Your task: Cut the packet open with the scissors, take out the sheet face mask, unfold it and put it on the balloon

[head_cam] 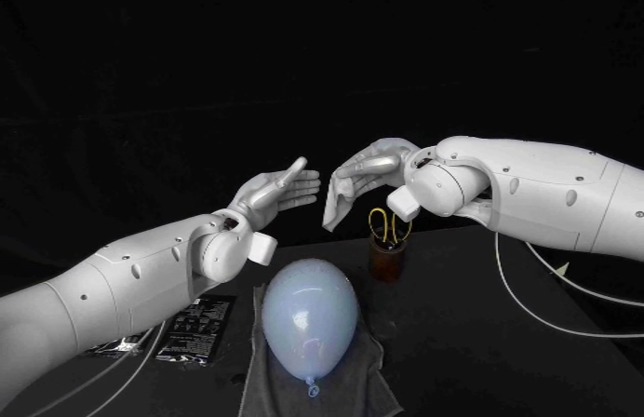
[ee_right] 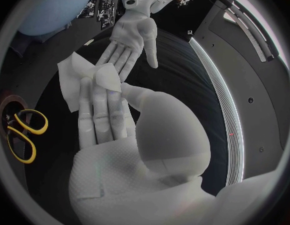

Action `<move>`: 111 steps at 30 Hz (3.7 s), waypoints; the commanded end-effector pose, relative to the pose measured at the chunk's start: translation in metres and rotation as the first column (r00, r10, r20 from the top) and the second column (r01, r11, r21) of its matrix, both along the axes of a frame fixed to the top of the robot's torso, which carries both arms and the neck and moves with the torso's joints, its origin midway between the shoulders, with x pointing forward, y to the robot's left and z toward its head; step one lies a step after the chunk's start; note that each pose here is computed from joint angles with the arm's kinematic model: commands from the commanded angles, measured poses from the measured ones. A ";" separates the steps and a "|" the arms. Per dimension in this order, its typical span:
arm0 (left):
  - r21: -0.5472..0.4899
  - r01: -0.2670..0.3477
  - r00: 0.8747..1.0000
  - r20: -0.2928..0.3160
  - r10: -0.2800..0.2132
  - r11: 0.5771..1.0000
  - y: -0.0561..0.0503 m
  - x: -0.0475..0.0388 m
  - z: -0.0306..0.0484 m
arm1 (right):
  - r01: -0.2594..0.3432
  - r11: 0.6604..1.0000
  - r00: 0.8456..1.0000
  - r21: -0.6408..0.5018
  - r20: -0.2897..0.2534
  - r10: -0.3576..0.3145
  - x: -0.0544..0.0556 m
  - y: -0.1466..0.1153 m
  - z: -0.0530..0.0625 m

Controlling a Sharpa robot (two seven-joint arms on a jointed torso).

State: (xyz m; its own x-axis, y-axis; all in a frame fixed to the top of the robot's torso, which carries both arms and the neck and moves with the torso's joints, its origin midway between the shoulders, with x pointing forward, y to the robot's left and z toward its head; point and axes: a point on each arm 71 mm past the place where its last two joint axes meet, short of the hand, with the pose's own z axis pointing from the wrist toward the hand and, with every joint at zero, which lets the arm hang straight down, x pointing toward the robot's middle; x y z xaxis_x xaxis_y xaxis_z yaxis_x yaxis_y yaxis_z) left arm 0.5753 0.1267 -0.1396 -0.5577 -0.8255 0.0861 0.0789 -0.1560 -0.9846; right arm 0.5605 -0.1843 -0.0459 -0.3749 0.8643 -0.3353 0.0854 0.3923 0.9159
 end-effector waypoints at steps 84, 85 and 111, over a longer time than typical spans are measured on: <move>-0.322 0.151 0.953 -0.203 -0.224 0.934 -0.041 -0.0030 -0.0243 | -0.066 0.962 0.997 0.264 0.061 0.051 0.008 0.042 0.005; -0.322 0.149 0.953 -0.204 -0.222 0.935 -0.040 -0.0028 -0.0244 | -0.064 0.957 0.996 0.282 0.078 0.044 0.008 0.040 0.007; -0.301 0.070 0.958 -0.244 -0.147 0.951 -0.005 -0.0101 -0.0240 | -0.092 0.963 0.789 -0.255 0.570 0.227 -0.057 -0.032 0.000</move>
